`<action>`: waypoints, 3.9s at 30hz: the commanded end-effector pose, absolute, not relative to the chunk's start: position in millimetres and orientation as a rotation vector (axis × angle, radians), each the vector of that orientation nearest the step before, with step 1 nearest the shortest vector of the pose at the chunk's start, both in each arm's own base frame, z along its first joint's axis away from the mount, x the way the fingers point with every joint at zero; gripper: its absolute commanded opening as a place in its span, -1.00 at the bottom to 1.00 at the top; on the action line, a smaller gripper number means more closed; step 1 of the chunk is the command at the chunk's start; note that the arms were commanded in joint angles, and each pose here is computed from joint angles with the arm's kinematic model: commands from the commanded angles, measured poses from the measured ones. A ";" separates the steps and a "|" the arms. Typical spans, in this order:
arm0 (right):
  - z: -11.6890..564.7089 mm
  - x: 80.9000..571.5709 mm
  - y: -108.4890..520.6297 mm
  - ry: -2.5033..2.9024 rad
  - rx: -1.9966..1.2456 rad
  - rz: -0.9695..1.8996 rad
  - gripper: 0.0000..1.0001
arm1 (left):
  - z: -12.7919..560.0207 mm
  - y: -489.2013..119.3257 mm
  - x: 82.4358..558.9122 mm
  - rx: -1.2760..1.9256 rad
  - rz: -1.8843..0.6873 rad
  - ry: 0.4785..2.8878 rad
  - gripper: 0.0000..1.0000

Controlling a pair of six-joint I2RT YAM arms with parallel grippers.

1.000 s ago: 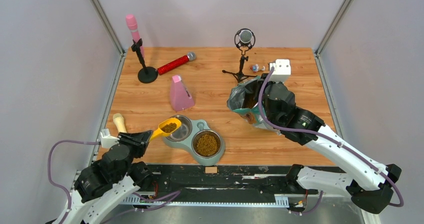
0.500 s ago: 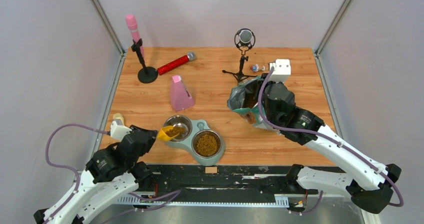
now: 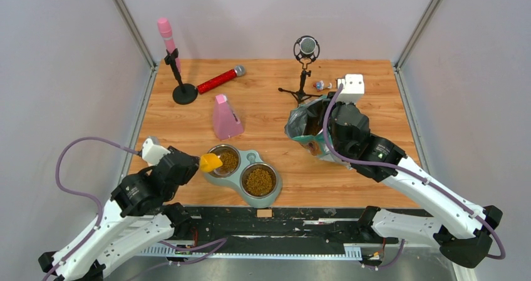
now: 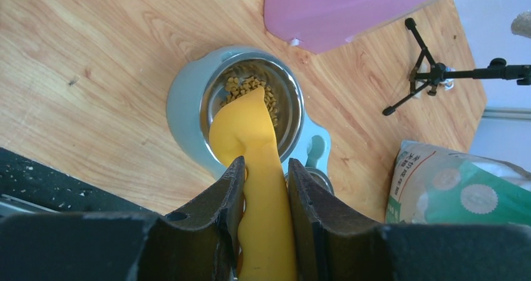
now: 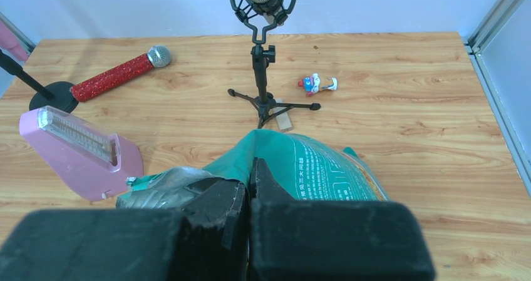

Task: Serve the pet food

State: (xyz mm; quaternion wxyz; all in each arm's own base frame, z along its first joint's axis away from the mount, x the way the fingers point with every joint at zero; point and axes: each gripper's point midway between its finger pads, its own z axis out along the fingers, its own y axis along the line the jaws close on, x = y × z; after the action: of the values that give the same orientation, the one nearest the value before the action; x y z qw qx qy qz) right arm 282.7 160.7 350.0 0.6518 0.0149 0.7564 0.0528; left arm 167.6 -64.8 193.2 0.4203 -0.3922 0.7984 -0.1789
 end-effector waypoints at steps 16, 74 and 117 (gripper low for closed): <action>383.1 285.3 162.5 1.627 0.066 0.172 -1.00 | 322.6 -123.4 180.3 -0.494 -0.823 1.870 -1.00; 376.8 314.0 160.8 1.628 0.293 0.010 -1.00 | 285.7 -325.0 291.2 -0.497 -0.430 2.280 -1.00; 365.1 294.9 134.1 1.595 0.445 0.170 -1.00 | 294.1 -369.9 264.6 -0.596 -1.442 1.821 -1.00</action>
State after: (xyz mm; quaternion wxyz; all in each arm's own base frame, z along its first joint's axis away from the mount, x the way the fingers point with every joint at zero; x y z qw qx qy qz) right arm 296.9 155.8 317.0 0.6321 0.1242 0.7638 0.0416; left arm 269.5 -388.5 262.8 0.3432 -0.2286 0.7306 -0.5443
